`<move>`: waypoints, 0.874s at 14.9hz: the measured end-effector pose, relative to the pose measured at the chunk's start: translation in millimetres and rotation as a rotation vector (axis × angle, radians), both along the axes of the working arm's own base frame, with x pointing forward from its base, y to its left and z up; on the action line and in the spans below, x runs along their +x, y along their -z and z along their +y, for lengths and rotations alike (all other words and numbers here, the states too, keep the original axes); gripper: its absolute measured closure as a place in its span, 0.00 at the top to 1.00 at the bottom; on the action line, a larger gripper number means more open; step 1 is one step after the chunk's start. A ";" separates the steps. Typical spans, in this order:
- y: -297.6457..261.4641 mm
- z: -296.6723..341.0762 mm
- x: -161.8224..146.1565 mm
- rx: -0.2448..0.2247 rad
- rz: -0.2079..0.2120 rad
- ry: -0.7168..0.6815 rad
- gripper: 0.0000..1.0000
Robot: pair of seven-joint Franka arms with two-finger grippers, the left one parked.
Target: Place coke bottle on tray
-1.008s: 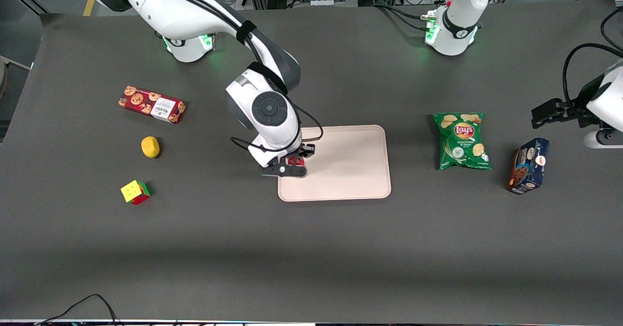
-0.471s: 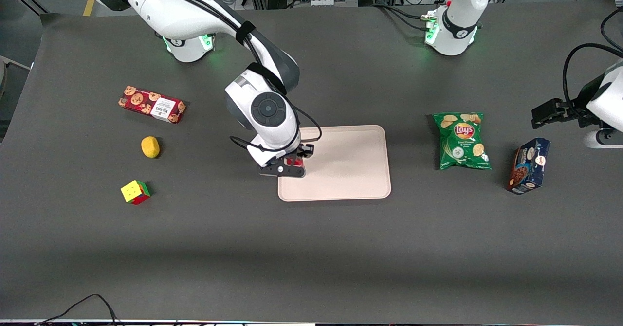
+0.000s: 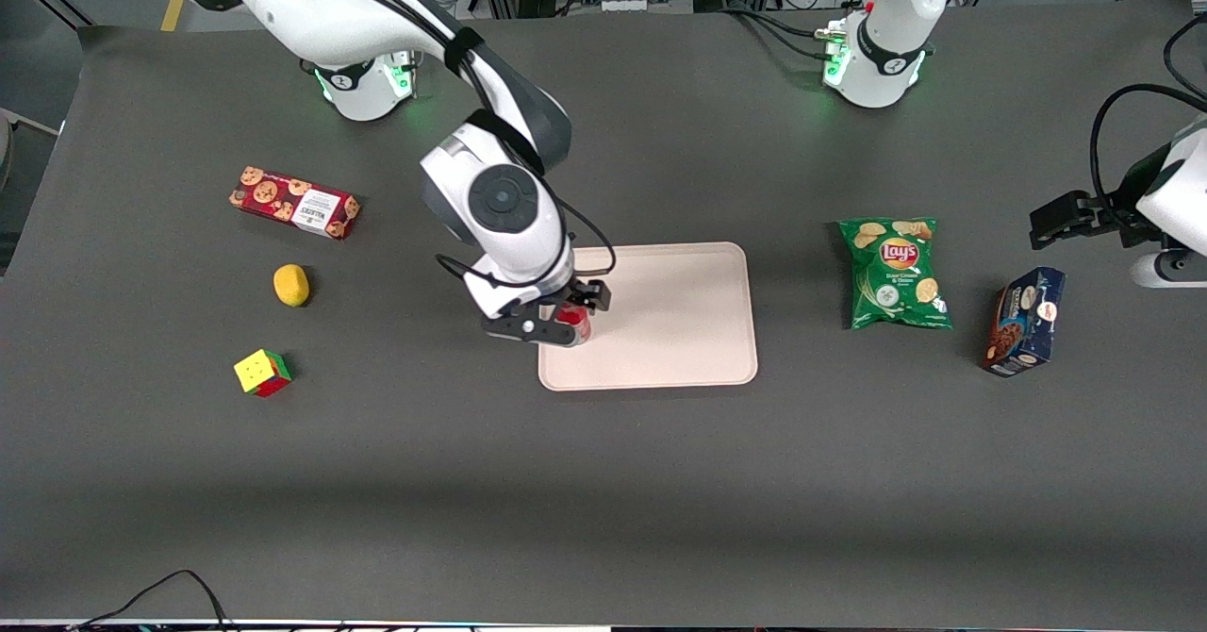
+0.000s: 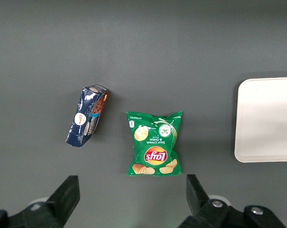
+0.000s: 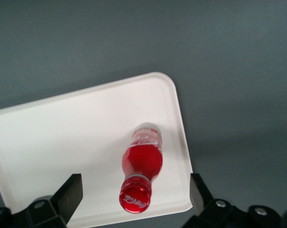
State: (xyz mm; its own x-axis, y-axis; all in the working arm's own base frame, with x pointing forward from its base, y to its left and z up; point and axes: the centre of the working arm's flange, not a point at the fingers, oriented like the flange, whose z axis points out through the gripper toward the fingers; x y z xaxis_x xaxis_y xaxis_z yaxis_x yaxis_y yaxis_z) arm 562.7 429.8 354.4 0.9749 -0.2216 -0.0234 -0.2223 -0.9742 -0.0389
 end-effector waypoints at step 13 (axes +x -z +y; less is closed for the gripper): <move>-198.3 -341.4 -8.4 0.014 -0.107 -0.184 1.00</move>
State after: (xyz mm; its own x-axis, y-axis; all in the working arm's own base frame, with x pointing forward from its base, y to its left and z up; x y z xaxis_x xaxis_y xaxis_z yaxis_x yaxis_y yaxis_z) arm 554.3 88.4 552.6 0.9959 -0.0403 0.0807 -0.0349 -0.9972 -0.0662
